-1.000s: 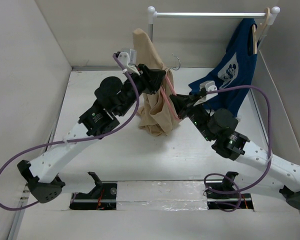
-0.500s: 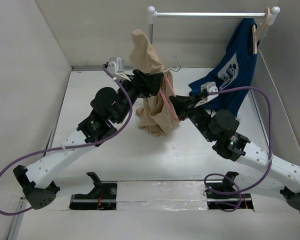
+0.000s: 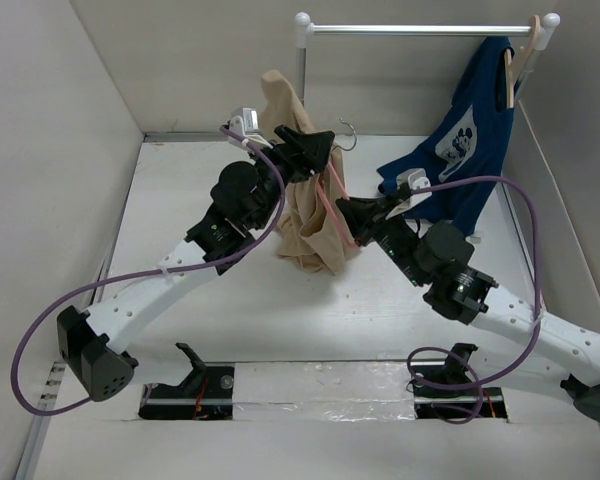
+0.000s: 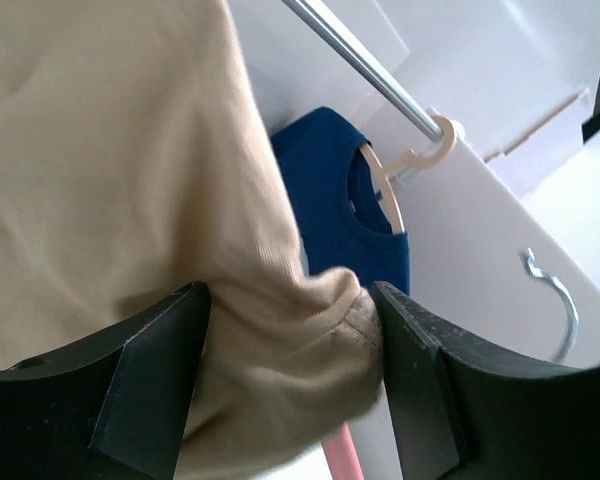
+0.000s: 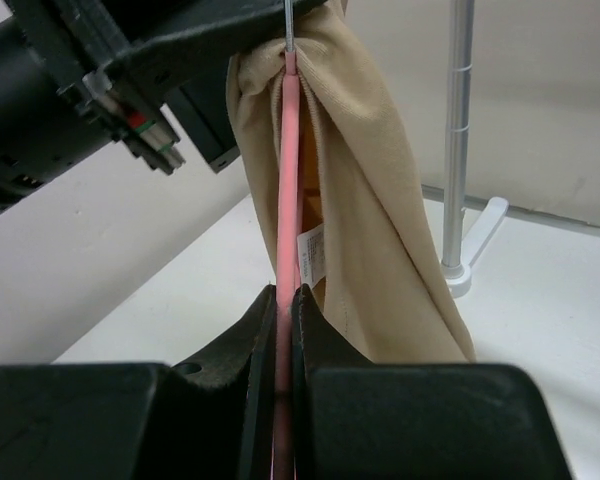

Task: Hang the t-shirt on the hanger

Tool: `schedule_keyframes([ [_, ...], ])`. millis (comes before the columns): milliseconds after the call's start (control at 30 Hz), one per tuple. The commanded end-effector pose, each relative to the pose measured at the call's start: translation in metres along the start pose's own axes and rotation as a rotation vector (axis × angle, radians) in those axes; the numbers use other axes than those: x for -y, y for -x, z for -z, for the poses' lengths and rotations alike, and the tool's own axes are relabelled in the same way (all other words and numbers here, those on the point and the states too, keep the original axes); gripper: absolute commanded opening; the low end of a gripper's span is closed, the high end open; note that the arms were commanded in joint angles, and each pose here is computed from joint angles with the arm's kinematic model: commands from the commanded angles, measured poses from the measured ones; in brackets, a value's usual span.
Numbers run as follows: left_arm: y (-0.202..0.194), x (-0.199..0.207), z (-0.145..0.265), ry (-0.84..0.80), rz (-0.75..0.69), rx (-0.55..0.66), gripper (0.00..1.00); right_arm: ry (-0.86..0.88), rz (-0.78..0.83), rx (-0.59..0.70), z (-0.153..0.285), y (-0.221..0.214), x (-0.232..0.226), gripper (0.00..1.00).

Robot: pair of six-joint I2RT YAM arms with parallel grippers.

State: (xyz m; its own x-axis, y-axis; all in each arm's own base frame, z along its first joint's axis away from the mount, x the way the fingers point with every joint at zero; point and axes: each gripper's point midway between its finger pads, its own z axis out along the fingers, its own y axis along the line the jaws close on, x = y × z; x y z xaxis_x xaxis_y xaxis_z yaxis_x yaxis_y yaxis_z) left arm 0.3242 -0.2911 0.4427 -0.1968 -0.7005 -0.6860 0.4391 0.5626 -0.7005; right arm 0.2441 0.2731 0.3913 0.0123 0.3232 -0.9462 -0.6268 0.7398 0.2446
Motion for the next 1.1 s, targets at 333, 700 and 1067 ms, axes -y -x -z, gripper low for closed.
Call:
schedule_keyframes([
  [333, 0.005, -0.007, -0.009, -0.081, 0.137, 0.061, 0.32, 0.066, -0.029, 0.126, -0.015, 0.036, -0.026, 0.00],
  [700, 0.026, -0.020, 0.022, -0.083, 0.131, 0.095, 0.00, 0.057, -0.043, 0.067, -0.013, 0.014, -0.024, 0.28],
  [1067, 0.021, -0.048, 0.022, -0.110, 0.215, 0.042, 0.00, 0.022, 0.008, -0.092, 0.043, -0.042, 0.006, 0.36],
])
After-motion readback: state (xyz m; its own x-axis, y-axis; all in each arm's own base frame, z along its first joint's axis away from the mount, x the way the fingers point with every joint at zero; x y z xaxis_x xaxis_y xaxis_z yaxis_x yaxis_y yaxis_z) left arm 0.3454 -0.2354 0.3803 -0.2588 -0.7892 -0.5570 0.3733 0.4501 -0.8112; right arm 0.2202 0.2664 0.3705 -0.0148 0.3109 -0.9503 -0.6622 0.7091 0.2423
